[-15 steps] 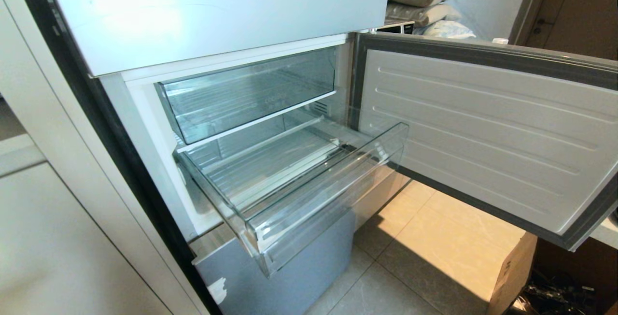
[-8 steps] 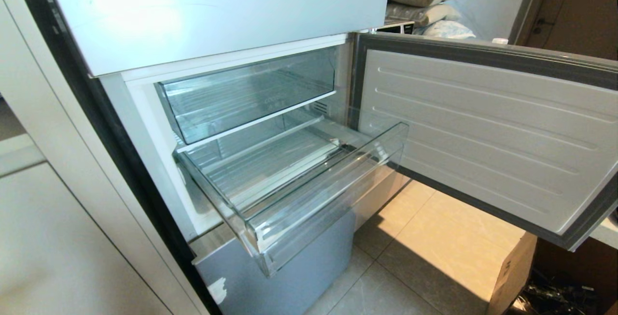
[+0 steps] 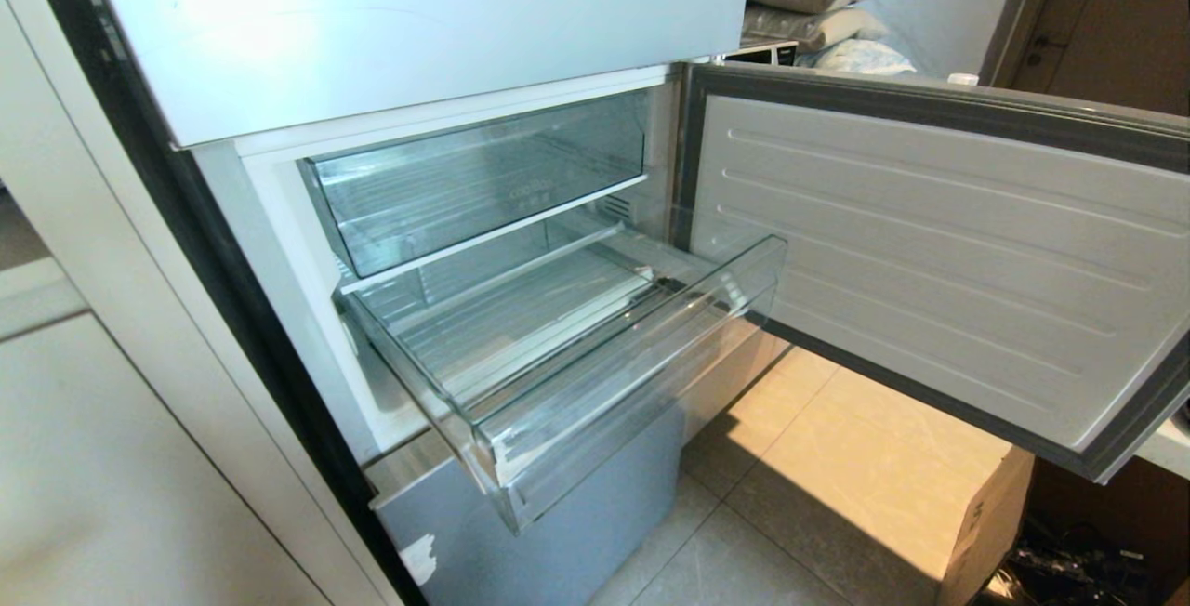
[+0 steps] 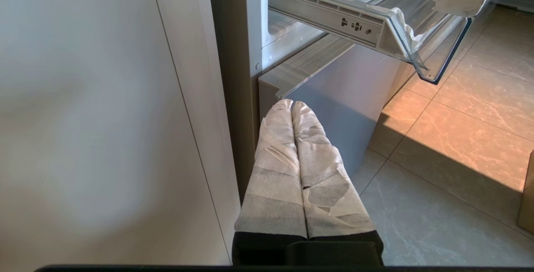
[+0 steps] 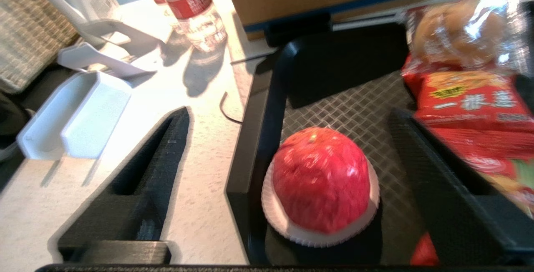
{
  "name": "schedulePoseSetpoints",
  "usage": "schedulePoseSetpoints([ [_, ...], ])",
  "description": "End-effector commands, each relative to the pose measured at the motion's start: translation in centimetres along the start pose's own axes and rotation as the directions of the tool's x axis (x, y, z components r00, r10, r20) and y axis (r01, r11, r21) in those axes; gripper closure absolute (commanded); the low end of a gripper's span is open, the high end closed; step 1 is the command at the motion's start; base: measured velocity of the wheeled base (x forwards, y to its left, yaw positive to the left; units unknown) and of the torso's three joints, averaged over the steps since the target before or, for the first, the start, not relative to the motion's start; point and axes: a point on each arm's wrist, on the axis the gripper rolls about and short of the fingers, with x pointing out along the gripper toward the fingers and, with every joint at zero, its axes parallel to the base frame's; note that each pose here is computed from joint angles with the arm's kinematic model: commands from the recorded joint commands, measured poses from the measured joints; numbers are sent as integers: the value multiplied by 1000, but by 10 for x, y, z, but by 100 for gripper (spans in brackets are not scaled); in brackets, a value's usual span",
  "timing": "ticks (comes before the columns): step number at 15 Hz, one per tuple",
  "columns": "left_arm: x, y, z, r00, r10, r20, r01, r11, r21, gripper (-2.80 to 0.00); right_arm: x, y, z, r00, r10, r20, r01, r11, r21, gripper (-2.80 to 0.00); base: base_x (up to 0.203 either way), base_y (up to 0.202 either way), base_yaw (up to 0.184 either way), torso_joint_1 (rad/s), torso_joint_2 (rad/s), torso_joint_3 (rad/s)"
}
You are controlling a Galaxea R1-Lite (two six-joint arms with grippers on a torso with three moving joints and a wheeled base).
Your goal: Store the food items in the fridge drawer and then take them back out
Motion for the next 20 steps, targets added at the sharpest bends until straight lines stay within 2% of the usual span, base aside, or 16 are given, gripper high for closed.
schedulePoseSetpoints([
  [1,0,0,0,1000,0,-3,0,1000,0,0,-41,13,26,996,21,92,-20,1000,-15,0,0,0,0,0,0,0],
  [4,0,0,0,1000,0,-2,0,1000,0,0,-99,15,47,980,-11,198,16,1000,-21,0,0,0,0,0,0,0],
  [6,0,0,0,1000,0,-3,0,1000,0,0,-151,24,63,947,-13,321,30,998,-47,0,0,0,0,0,0,0],
  [7,0,0,0,1000,0,-2,0,1000,0,0,-177,30,66,929,-1,371,26,998,-63,0,0,0,0,0,0,0],
  [9,0,0,0,1000,0,0,0,1000,0,0,-222,50,54,902,96,422,-52,992,-116,0,0,0,0,0,0,0],
  [10,0,0,0,1000,0,-3,0,1000,0,0,-234,58,41,900,172,400,-125,982,-142,0,0,0,0,0,0,0],
  [11,0,0,0,1000,0,-2,0,1000,0,0,-247,68,25,889,280,363,-231,958,-172,0,0,0,0,0,0,0],
  [12,0,0,0,1000,0,0,0,1000,0,0,-265,75,8,857,407,318,-359,912,-200,0,0,0,0,0,0,0],
  [14,0,0,0,1000,0,-2,0,1000,0,0,-305,65,-34,753,619,225,-570,784,-249,0,0,0,0,0,0,0],
  [15,0,0,0,1000,0,-2,0,1000,0,0,-314,52,-64,720,679,146,-633,728,-264,0,0,0,0,0,0,0],
  [16,0,0,0,1000,0,-1,0,1000,0,0,-319,40,-88,706,704,79,-663,696,-276,0,0,0,0,0,0,0],
  [18,0,0,0,1000,0,-2,0,1000,0,0,-326,23,-113,735,679,-2,-649,702,-294,0,0,0,0,0,0,0],
  [19,0,0,0,1000,0,-3,0,1000,0,0,-327,16,-128,757,646,-99,-639,702,-315,0,0,0,0,0,0,0],
  [20,0,0,0,1000,0,-2,0,1000,0,0,-330,9,-138,770,622,-142,-628,700,-340,0,0,0,0,0,0,0],
])
